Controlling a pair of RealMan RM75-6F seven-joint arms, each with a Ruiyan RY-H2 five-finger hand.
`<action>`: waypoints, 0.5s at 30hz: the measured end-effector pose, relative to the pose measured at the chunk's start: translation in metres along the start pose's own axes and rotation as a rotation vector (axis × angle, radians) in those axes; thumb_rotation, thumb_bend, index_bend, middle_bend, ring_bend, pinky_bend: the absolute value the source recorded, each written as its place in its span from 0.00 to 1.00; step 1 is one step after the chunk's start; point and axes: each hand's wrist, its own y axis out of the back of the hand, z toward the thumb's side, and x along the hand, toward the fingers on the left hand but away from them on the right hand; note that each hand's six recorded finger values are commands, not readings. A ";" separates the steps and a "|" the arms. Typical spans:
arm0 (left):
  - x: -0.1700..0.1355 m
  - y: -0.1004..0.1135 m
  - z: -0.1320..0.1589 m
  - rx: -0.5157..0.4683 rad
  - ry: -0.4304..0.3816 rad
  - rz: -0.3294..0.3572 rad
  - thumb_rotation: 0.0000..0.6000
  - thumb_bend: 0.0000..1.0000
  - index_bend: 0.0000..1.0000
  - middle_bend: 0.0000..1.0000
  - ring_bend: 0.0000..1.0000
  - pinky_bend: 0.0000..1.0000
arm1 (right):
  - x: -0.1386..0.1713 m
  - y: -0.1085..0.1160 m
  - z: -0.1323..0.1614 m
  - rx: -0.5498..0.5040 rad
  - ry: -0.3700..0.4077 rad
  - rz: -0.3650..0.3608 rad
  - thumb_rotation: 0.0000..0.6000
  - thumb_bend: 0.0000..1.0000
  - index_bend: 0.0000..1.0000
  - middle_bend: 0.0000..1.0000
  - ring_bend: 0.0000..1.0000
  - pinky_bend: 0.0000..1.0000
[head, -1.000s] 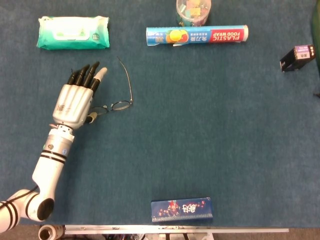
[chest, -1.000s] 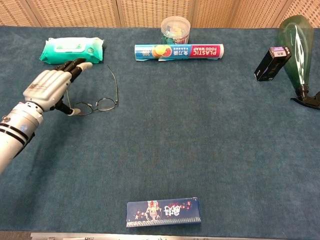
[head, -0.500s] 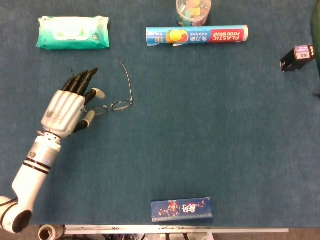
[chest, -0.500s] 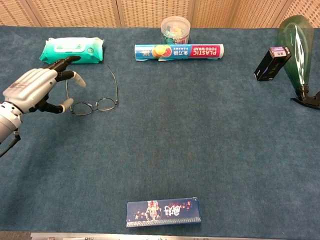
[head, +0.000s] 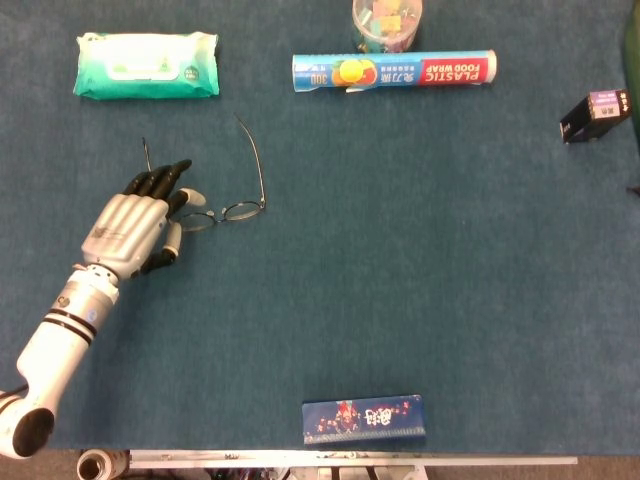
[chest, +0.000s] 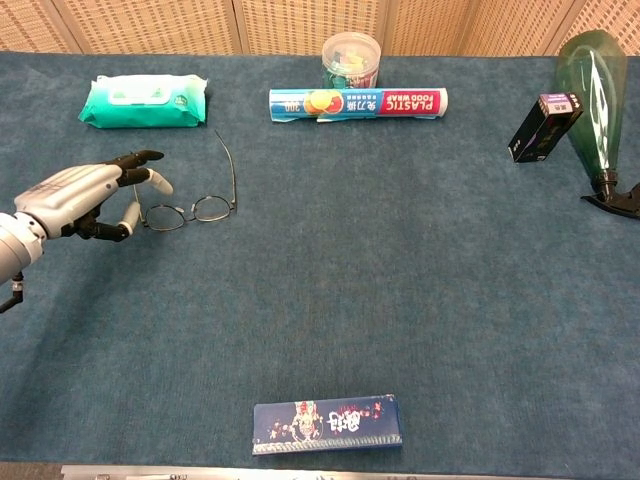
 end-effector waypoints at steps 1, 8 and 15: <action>0.001 0.000 0.000 -0.003 0.004 -0.006 0.82 0.72 0.22 0.00 0.00 0.07 | 0.000 0.001 0.000 0.001 0.001 -0.001 1.00 0.04 0.15 0.19 0.21 0.45; 0.000 0.000 -0.001 -0.013 0.025 -0.033 0.81 0.73 0.22 0.00 0.00 0.07 | -0.005 0.006 0.004 0.003 0.019 -0.011 1.00 0.04 0.15 0.19 0.21 0.45; -0.003 -0.003 -0.003 -0.023 0.047 -0.058 0.82 0.74 0.23 0.00 0.00 0.07 | -0.008 0.006 0.005 -0.001 0.026 -0.009 1.00 0.04 0.15 0.20 0.21 0.45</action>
